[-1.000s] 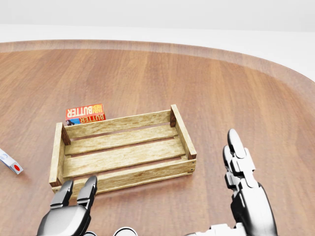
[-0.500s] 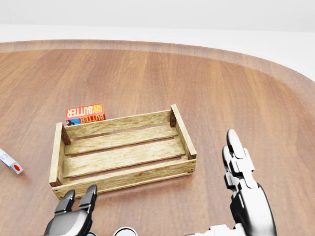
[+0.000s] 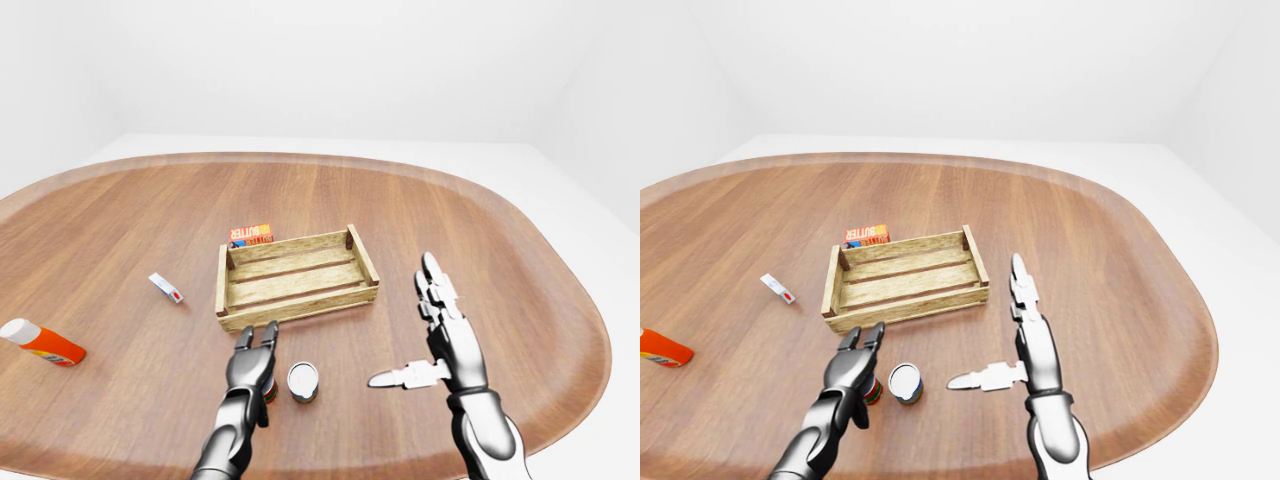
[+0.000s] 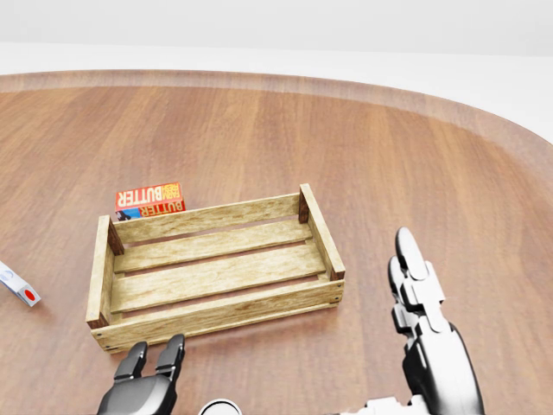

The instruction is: Pick up the tomato sauce, and put it in the wooden tray.

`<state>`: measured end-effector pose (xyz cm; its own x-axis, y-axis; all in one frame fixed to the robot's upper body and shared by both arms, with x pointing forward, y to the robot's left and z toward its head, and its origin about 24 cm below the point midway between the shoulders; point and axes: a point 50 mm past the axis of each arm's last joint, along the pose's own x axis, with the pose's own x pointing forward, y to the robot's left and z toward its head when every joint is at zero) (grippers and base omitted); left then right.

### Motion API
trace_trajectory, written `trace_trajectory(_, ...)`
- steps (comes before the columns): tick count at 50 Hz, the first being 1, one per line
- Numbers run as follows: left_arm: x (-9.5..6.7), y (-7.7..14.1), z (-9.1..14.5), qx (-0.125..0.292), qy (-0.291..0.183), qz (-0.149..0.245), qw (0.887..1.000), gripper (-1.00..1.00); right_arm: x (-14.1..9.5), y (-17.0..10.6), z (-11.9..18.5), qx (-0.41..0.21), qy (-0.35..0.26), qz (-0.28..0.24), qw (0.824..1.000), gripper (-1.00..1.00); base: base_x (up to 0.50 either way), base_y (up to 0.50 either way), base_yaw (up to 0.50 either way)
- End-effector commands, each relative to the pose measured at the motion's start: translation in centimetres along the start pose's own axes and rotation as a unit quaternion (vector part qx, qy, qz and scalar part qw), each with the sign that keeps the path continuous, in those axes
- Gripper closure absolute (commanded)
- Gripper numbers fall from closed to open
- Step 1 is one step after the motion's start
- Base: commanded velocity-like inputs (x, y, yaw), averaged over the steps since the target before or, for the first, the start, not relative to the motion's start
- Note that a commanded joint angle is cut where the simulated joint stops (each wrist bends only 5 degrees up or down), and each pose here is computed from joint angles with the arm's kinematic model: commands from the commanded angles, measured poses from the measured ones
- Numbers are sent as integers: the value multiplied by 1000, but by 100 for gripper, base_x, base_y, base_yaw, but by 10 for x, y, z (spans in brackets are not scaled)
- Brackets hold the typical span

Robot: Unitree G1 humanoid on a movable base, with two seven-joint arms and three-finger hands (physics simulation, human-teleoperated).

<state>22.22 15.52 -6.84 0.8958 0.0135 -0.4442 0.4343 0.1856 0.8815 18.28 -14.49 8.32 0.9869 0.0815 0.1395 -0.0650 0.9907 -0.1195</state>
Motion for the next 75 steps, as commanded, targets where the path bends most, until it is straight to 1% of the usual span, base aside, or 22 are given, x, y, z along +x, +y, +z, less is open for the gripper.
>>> trace_trajectory(1,6,-7,1,2,3,-13,1000,-100,0,1,0,-2,0,1,1000,-100,0,0,0)
trace_trajectory(2,7,-7,1,2,4,-15,1000,-100,0,1,0,-2,0,1,1000,-100,0,0,0)
trace_trajectory(3,7,-7,0,1,5,-14,1000,-32,0,1,0,-1,0,1,1000,-100,0,0,0)
trace_trajectory(4,7,-7,0,-1,5,-13,1000,97,0,1,0,-1,0,1,1000,-100,0,0,0)
trace_trajectory(5,7,-6,1,-2,4,-12,1000,100,-1,0,1,-1,-1,1,1000,-100,0,0,0)
trace_trajectory(19,5,-4,2,-2,0,-5,1000,100,0,0,1,-1,0,0,1000,-100,0,0,0)
trace_trajectory(27,0,0,-2,-12,4,8,1000,100,0,0,1,-2,0,1,1000,-100,0,0,0)
trace_trajectory(30,-1,5,0,-15,0,23,1000,100,1,1,1,-2,0,2,1000,-100,0,0,0)
trace_trajectory(32,-2,13,2,-20,-3,47,999,100,1,1,1,-2,0,2,1000,-100,0,0,0)
trace_trajectory(33,-4,20,3,-33,-6,57,998,100,1,0,1,-2,0,2,1000,-100,0,0,0)
trace_trajectory(37,-12,29,4,-44,-11,81,996,100,0,0,1,-2,-1,1,1000,-100,0,0,0)
trace_trajectory(40,-26,39,2,-63,-15,114,991,100,1,0,0,-1,0,1,1000,-100,0,0,0)
trace_trajectory(45,-41,63,0,-83,-14,183,979,100,1,1,0,-3,0,3,1000,-100,0,0,0)
trace_trajectory(47,-47,70,0,-90,-17,197,976,100,1,1,0,-3,1,2,1000,-100,0,0,0)
trace_trajectory(49,-57,75,2,-82,-23,211,974,100,1,-1,0,-1,1,0,1000,-100,0,0,0)
trace_trajectory(51,-60,78,2,-82,-24,211,974,100,1,-1,0,-1,1,0,1000,-100,0,0,0)
trace_trajectory(58,-66,104,10,-65,-39,237,969,100,2,0,0,-3,2,1,1000,-100,0,0,0)
trace_trajectory(63,-64,127,18,-54,-54,252,965,100,1,0,0,-3,1,1,1000,-100,0,0,0)
trace_trajectory(64,-64,127,18,-54,-54,253,965,100,1,0,0,-3,1,1,1000,-100,0,0,0)
trace_trajectory(69,-62,153,30,-45,-78,262,961,100,1,0,-1,-3,2,1,1000,-100,0,0,0)
trace_trajectory(70,-62,154,30,-44,-79,262,961,100,1,0,-1,-3,2,1,1000,-100,0,0,0)
trace_trajectory(75,-57,181,47,-20,-105,265,958,100,2,0,-1,-3,2,1,1000,-100,0,0,0)
